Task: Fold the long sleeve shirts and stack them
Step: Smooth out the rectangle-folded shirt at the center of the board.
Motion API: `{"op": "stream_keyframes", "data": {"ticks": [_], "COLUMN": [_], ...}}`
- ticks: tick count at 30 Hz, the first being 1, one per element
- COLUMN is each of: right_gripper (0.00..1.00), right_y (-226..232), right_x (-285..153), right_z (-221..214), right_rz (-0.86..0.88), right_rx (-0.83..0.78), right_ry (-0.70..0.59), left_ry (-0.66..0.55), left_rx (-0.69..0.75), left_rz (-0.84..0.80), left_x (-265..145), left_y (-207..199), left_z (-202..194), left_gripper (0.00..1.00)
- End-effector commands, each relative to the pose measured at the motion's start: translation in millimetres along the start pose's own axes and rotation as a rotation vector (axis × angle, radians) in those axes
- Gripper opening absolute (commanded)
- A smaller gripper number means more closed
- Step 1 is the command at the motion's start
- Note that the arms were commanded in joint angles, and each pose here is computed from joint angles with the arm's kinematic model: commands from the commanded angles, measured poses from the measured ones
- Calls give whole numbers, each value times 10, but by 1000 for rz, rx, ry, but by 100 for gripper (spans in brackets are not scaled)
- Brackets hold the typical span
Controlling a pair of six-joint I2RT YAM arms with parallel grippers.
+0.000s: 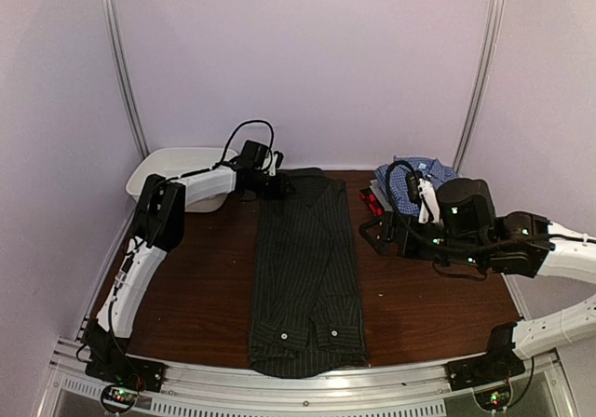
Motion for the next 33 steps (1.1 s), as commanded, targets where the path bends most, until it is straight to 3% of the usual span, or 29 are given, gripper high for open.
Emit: {"op": "stream_keyframes", "data": {"ticks": [1,6,14,19,27,33], "right_gripper": [100,100,100,100,100,100], "right_y": [-67,-70,-53,-31,-134,-297], "right_x": [43,72,176,259,172,151], "right_z": [-49,-57,-97,-121,-36,-61], "right_rz": [-31,-39,-29,-29,-16,-27], "right_rx": [-1,-15,-28,-45,-8,33], "right_ry": [16,15,32,52,-83,-77], "left_ry": [-124,-126,-83,-47,-13,-14], "left_rx": [80,89,93,58,28,-5], "left_rz": [-64,-77,-112,-117,-103,-76], "left_x": [-409,-534,-475,-296,23,150], "left_y": [-259,-362,-521,-422,-250,-64], "left_z": [500,518,237,73,-68,-94], "left_gripper": [38,38,38,38,38,38]}}
Point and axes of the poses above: each gripper's point midway between its finger pads, its own x axis out along the fingers, its own y axis along the line the jaws close on, z = x × y, the point moved 8 cm from there along -x, back along the fingers, and after that the axes turned 5 degrees about x, right-handed, at the moved point
